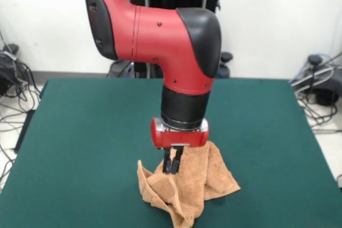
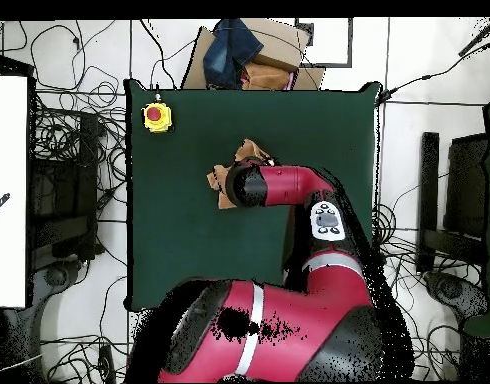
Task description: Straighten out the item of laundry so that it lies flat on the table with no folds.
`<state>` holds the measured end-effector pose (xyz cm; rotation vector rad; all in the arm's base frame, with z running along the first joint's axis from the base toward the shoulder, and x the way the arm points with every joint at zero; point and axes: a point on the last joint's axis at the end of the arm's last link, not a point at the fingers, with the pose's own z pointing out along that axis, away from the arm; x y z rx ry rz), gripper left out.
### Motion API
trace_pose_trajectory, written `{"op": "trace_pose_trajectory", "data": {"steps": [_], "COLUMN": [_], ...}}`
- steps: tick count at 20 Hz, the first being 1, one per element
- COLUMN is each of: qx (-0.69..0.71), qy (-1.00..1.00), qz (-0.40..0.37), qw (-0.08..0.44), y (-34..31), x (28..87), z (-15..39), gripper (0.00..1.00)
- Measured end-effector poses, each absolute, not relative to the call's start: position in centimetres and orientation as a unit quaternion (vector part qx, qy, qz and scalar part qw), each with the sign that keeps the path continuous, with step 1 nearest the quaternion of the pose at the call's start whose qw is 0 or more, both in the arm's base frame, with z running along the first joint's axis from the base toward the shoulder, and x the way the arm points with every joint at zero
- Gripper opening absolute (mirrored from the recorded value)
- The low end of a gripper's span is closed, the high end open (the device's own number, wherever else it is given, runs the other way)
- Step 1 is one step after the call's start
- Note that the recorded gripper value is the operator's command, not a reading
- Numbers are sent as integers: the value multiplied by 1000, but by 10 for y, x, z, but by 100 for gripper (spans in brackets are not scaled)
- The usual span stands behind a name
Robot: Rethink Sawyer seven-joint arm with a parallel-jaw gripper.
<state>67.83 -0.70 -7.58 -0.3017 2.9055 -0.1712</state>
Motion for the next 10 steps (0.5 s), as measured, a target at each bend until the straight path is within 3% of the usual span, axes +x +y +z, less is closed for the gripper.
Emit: {"op": "trace_pose_trajectory", "data": {"steps": [10], "qx": [-89], "qy": [994], "qz": [-53], "qw": [19], "y": [-21], "x": [660], "z": [-76], "gripper": [0]}}
